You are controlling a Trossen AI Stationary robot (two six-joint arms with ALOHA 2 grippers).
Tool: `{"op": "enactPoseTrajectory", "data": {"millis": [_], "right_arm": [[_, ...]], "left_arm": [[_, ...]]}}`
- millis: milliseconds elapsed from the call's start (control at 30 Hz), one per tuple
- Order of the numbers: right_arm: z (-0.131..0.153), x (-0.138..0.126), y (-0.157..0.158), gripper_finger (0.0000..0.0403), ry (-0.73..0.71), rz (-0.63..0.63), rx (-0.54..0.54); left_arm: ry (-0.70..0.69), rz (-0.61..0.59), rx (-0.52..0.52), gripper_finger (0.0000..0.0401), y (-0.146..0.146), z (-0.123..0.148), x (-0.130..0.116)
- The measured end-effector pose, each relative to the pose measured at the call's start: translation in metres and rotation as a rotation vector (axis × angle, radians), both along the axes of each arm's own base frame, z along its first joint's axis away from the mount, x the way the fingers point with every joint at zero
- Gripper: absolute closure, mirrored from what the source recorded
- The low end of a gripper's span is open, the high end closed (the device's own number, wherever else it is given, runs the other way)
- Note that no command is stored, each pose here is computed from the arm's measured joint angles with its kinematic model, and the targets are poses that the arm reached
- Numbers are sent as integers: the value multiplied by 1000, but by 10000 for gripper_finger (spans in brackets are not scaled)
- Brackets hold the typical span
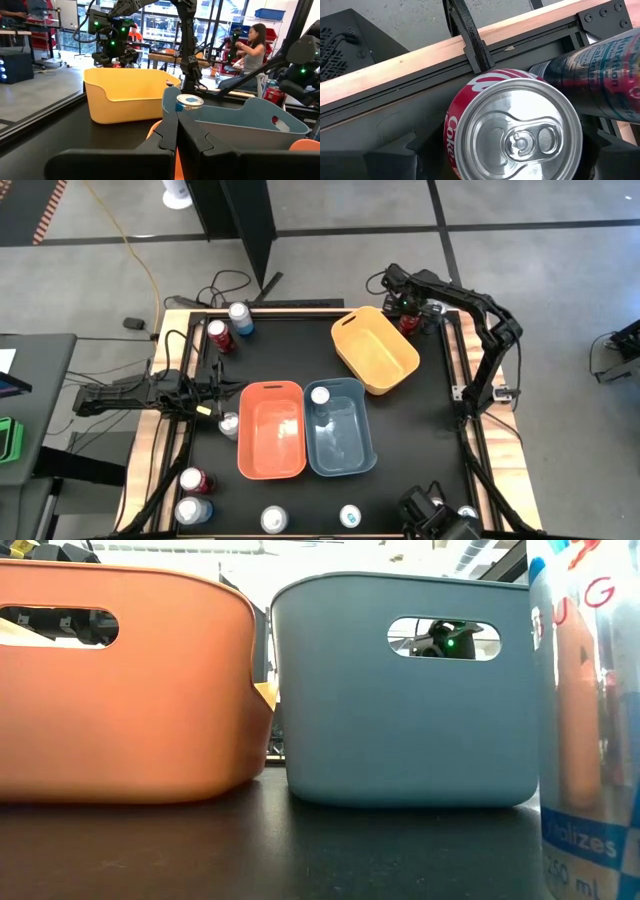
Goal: Sort soda cans
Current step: Put the top right red soda can into the yellow bin
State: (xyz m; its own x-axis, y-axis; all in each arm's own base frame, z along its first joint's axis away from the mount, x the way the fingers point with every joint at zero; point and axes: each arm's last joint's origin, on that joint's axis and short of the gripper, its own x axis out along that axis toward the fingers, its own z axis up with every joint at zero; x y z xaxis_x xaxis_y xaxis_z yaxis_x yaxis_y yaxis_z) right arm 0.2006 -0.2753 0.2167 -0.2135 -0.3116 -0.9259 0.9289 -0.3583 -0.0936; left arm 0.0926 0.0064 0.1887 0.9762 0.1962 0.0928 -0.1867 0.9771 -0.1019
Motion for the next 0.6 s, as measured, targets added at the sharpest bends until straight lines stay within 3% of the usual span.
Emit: {"op": "enactPoseTrajectory", "data": {"millis": [600], "right_arm": [[5, 17, 20, 98, 26, 118, 16]], "left_arm": [[-4, -1, -10, 401, 0, 0, 0]]}}
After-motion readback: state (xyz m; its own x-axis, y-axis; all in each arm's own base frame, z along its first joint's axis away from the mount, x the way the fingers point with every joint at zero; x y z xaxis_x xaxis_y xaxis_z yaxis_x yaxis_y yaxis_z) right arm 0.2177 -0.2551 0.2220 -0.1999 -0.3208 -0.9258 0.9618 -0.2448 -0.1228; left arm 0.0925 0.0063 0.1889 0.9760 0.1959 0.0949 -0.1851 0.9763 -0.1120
